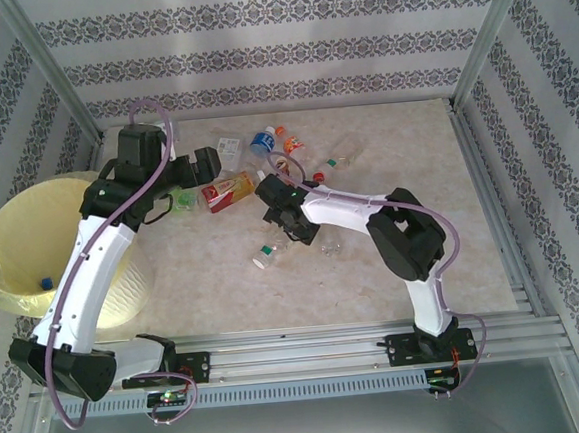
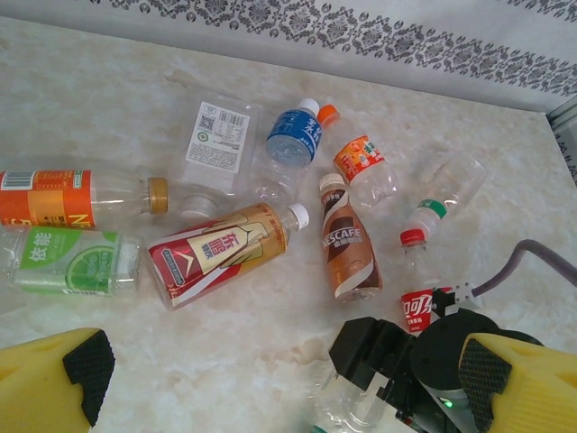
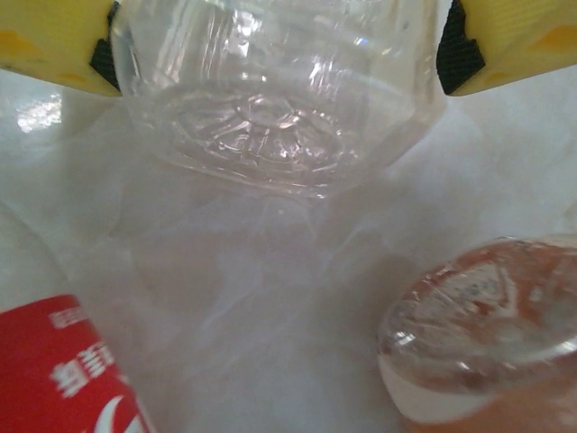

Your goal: Put the plastic bottles in the bin

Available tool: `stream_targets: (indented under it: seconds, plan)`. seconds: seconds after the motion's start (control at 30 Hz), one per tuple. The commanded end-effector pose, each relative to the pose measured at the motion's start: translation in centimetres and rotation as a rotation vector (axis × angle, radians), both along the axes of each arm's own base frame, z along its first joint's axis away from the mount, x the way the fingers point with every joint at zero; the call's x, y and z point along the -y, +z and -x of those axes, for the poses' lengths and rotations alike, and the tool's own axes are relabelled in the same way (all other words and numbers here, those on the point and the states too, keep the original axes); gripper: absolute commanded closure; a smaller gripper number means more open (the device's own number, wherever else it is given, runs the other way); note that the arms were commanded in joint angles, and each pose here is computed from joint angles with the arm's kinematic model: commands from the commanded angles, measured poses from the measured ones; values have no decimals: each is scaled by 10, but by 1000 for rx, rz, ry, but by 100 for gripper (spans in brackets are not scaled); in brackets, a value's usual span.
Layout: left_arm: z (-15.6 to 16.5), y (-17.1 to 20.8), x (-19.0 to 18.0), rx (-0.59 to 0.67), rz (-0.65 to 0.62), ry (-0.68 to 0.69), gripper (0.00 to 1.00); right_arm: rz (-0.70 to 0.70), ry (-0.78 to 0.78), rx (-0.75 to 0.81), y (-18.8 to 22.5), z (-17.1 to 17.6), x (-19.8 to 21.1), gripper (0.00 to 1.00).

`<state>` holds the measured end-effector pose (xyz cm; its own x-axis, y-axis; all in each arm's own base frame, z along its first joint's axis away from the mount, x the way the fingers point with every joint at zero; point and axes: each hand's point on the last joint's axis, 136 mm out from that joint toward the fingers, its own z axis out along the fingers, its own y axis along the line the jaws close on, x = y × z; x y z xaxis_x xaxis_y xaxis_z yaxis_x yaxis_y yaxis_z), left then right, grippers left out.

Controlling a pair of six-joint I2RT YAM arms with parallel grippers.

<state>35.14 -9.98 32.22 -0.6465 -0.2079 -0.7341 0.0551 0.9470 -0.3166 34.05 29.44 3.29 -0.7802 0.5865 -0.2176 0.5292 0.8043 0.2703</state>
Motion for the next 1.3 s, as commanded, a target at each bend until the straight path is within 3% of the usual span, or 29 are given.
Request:
stream_targets:
  seconds: [0.0,0.17,0.23,0.33,0.8,1.03,1.13,1.27]
  plan:
    - [-5,1,2,16,-19,-8,0,-28,-7,0,-3,-5,-7,17]
    - [-3,4,17,30,24,-87,0,-8,37,88,15,-15,-7,28]
    - [-1,8,28,53,60,-146,0,-32,75,189,36,-22,-10,41]
    - [-1,11,40,70,100,-203,0,-89,101,305,64,-28,-13,49]
    - [1,27,101,161,220,-453,0,-225,262,857,208,-22,16,52]
    - [4,15,139,168,195,-562,0,-310,327,900,226,-22,46,53]
    - [-6,0,148,171,131,-500,0,-348,345,908,230,-24,57,53]
    - [-7,-15,180,155,189,-586,0,-391,333,936,238,-26,72,52]
